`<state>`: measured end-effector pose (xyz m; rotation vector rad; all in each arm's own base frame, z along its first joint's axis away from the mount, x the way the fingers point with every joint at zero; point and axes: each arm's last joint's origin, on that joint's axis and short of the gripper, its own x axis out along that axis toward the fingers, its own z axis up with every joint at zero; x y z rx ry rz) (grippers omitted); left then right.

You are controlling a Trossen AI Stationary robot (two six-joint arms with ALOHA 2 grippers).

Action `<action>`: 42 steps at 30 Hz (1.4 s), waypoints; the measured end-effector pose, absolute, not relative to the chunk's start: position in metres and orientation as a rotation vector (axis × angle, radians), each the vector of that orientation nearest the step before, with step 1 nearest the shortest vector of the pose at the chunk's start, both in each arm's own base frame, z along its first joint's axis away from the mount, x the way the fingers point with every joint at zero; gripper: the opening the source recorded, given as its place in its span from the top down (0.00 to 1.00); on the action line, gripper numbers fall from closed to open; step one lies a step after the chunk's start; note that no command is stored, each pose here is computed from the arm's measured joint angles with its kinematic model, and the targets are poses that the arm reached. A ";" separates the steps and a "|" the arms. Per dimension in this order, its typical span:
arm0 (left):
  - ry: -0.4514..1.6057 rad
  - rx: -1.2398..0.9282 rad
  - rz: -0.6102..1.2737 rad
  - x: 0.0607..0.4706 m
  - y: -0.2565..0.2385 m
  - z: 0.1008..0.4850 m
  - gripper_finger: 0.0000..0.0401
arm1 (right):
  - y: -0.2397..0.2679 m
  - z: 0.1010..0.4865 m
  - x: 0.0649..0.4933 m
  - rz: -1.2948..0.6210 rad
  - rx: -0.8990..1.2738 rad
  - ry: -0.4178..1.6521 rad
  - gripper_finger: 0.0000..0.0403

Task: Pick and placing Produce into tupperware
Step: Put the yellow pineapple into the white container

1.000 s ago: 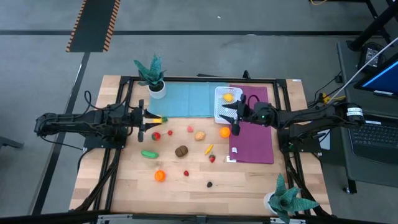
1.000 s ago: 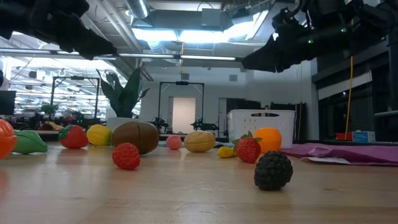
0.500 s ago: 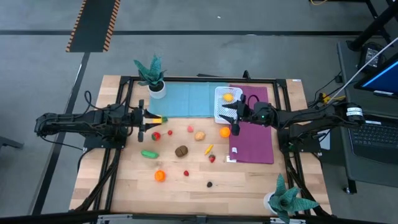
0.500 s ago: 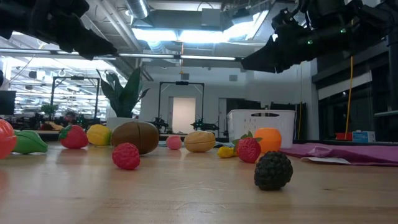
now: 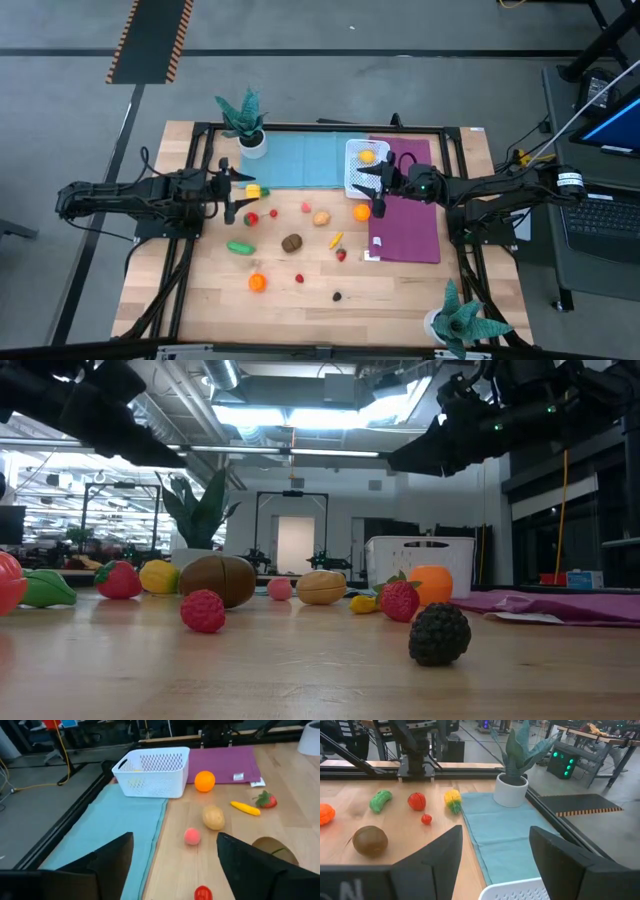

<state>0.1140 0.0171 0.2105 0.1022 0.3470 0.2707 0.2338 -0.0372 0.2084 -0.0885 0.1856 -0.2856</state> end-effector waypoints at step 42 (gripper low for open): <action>1.256 -0.052 0.398 0.191 0.075 0.192 0.28 | -0.048 0.206 0.231 -0.326 -0.136 0.228 0.42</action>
